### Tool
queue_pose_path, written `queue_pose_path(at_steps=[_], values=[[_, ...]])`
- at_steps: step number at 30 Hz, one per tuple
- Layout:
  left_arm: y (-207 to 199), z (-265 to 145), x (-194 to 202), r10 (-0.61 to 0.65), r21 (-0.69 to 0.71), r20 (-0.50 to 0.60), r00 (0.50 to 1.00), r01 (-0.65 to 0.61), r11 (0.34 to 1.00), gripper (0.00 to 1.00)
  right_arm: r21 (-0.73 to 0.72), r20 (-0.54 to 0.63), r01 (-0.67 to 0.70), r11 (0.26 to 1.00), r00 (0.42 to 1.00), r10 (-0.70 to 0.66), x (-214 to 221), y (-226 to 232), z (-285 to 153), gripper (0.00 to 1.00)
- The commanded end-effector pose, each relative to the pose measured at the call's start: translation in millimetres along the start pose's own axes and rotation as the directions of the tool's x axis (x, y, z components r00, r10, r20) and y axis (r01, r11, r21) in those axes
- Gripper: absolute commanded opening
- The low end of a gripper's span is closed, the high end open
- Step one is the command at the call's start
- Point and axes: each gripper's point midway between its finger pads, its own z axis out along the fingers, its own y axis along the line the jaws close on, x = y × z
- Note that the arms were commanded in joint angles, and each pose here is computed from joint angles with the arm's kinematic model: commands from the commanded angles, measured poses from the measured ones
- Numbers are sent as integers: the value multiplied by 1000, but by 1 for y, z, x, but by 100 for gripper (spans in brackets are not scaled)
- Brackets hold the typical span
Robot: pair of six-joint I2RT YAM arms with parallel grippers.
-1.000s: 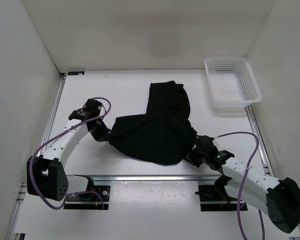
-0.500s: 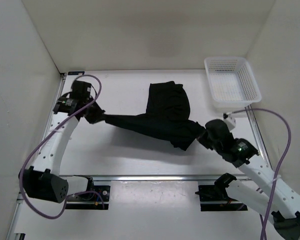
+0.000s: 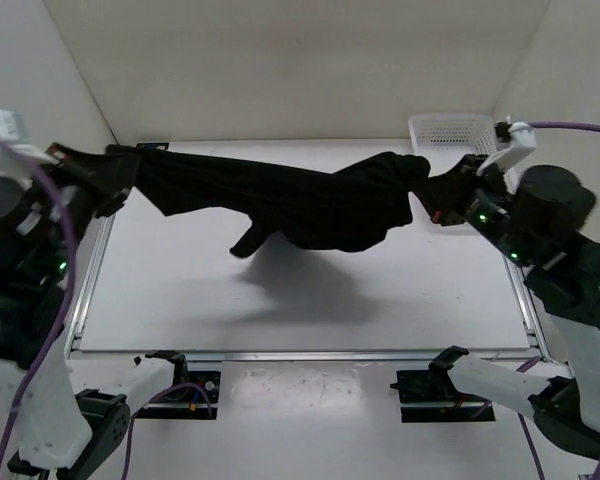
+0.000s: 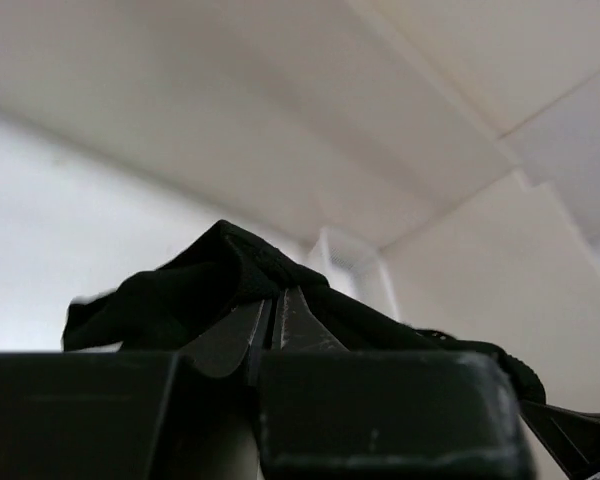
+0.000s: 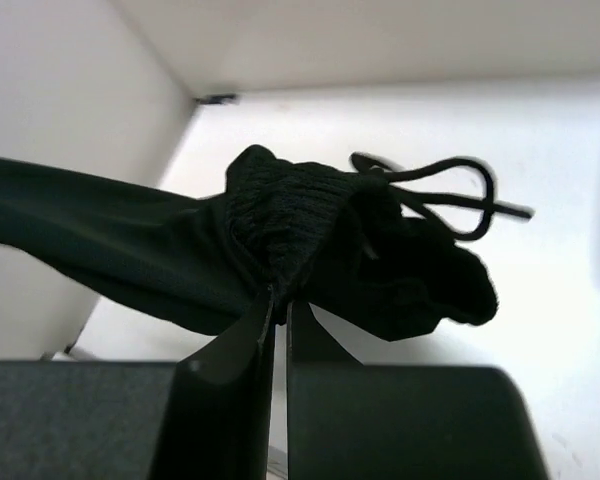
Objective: Fold and stack the shorts
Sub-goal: Flatten the shorts out
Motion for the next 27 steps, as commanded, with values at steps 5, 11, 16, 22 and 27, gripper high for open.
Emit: queue_pose_path(at_steps=[5,11,16,22,27], values=[[-33,-92,-68,78,103,267,960,-109,989,10,-247,182,162,956,976,-119,-48,37,-91,0],[-39,-99,-69,76,134,270,960,-115,984,10,-267,166,120,956,983,-78,-43,38,-99,0],[-10,-25,-33,132,15,107,985,-135,991,10,-101,110,73,992,992,-62,-22,6,-68,0],[64,107,59,137,-187,-233,963,-183,965,10,242,-107,174,954,983,-152,40,-61,24,0],[135,193,127,37,-311,-420,907,-182,933,10,303,-315,236,923,939,-137,105,-109,117,0]])
